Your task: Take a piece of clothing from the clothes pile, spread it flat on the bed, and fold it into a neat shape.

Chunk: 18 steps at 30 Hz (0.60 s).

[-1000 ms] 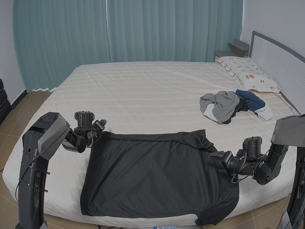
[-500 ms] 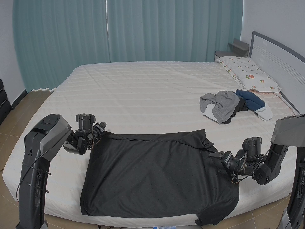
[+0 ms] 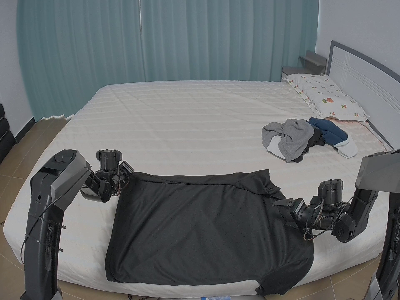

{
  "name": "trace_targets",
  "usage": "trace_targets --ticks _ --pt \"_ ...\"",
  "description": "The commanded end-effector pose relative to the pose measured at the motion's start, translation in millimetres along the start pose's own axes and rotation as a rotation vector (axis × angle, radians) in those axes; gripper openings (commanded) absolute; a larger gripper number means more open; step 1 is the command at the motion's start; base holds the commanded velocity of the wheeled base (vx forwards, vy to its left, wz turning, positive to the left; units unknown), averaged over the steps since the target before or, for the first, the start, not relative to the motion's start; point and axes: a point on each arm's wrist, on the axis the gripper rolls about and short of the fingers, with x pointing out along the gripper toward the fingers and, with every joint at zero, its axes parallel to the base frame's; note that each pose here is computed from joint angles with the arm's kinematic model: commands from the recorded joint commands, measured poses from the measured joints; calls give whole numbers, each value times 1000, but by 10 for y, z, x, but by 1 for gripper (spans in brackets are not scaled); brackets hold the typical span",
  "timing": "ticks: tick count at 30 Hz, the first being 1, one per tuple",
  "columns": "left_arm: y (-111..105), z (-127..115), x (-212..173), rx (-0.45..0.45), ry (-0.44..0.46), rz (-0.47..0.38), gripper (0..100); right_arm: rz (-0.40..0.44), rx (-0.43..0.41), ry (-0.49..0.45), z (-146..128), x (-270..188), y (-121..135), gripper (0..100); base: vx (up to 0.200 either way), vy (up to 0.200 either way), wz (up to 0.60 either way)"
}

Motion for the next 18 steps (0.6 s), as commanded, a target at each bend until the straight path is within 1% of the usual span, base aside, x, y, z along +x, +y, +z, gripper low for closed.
trace_targets --ticks 1,4,9,18 --pt "18 65 9 -8 -33 11 0 0 0 1 -3 2 -2 100 0 0 0" --pt "9 86 17 -9 -47 12 0 0 0 1 -3 2 -2 100 0 0 0" --pt "28 217 46 -26 -83 6 0 0 0 1 -3 2 -2 100 0 0 0" --pt "65 201 105 -24 -95 25 0 0 0 1 -2 7 -3 100 0 0 0"
